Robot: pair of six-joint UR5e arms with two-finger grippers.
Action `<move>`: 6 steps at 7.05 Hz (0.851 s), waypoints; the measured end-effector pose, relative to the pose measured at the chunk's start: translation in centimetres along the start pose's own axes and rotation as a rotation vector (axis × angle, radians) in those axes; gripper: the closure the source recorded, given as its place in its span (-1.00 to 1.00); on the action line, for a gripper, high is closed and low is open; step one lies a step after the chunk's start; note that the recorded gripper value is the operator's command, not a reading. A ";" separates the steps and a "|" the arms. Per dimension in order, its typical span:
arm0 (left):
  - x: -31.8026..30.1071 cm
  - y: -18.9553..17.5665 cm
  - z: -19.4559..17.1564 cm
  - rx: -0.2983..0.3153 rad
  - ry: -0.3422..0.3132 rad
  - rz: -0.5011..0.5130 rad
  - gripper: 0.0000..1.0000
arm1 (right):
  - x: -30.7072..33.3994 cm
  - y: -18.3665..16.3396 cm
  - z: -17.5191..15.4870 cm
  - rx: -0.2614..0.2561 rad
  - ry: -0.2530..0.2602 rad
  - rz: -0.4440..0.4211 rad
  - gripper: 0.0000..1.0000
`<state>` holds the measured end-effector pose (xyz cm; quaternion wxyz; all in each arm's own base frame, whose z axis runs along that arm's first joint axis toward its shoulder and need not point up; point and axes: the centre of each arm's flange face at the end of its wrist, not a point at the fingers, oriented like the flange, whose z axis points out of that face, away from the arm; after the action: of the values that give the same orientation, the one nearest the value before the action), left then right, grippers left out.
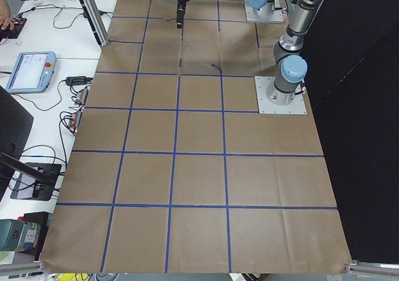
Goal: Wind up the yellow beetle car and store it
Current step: 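Lower the held car into the light blue bin with the right gripper, then open the right gripper to release the car inside the bin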
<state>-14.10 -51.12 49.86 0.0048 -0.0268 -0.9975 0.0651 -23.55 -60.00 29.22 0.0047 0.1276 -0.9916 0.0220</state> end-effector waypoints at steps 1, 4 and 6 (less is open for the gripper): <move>0.0 0.0 0.0 0.000 0.000 0.000 -0.98 | -0.1 0.4 1.0 -0.019 -0.002 0.142 0.42; 0.0 0.0 0.0 0.000 -0.001 0.000 -0.98 | -1.6 1.9 4.6 -0.071 -0.033 0.394 0.39; 0.0 0.0 0.0 0.000 0.000 0.000 -0.98 | -2.1 2.4 5.6 -0.069 -0.027 0.402 -0.49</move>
<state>-14.08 -51.09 49.88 0.0048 -0.0266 -0.9975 0.0653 -22.19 -57.45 23.46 -0.0085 -0.0728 -0.9972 -0.0130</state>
